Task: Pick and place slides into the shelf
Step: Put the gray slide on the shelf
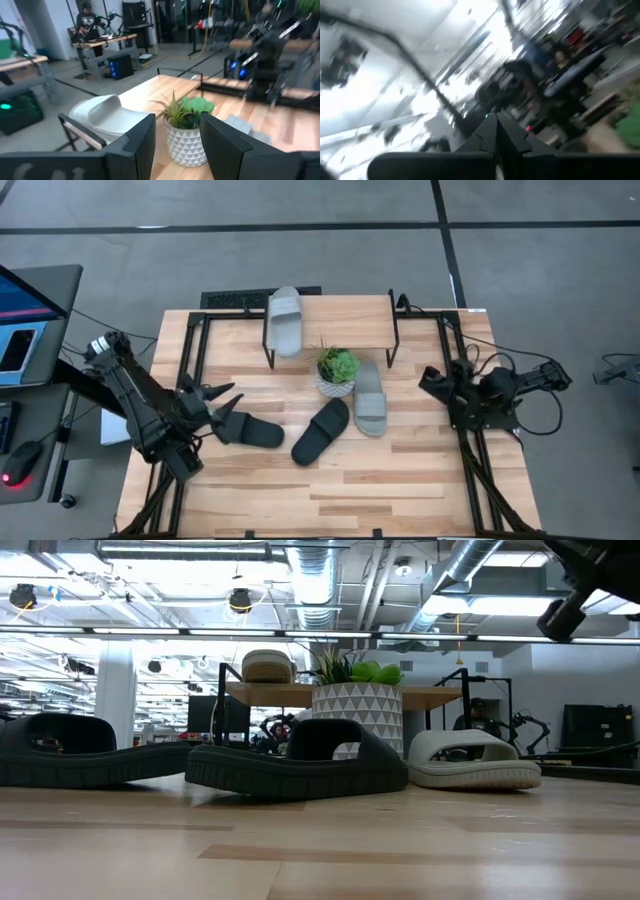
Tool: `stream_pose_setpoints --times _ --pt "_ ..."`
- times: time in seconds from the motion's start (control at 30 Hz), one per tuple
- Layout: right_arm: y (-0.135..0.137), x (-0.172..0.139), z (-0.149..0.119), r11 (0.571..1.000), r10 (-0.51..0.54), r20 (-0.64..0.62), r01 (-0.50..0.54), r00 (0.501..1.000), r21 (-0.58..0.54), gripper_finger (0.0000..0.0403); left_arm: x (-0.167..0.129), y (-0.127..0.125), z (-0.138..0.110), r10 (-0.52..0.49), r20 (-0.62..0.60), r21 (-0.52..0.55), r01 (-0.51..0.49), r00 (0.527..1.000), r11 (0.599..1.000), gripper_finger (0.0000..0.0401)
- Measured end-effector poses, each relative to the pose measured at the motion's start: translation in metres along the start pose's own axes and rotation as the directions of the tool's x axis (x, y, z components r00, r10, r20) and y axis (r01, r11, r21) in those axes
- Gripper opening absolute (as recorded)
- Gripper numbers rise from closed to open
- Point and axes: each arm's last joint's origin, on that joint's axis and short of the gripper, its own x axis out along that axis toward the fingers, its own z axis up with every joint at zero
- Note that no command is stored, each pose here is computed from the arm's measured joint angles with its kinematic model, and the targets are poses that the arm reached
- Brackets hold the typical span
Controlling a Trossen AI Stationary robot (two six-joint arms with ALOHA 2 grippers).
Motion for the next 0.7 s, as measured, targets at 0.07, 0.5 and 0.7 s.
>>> stream_pose_setpoints --times 0.07,0.5,0.7 --pt "-0.001 0.001 0.000 0.998 -0.013 0.002 0.012 1.000 0.057 0.0000 -0.001 0.006 -0.004 -0.012 0.020 -0.031 0.013 1.000 0.999 0.0141" --pt "-0.016 0.014 -0.038 0.953 -0.192 -0.263 0.244 0.945 0.178 0.0000 -0.002 0.012 -0.011 -0.016 -0.012 -0.035 0.016 1.000 0.999 0.0141" --pt "-0.001 0.023 -0.031 0.977 -0.034 -0.171 0.069 0.985 0.204 0.0000 -0.004 0.012 -0.011 -0.026 -0.018 -0.016 0.026 0.999 1.000 0.0141"
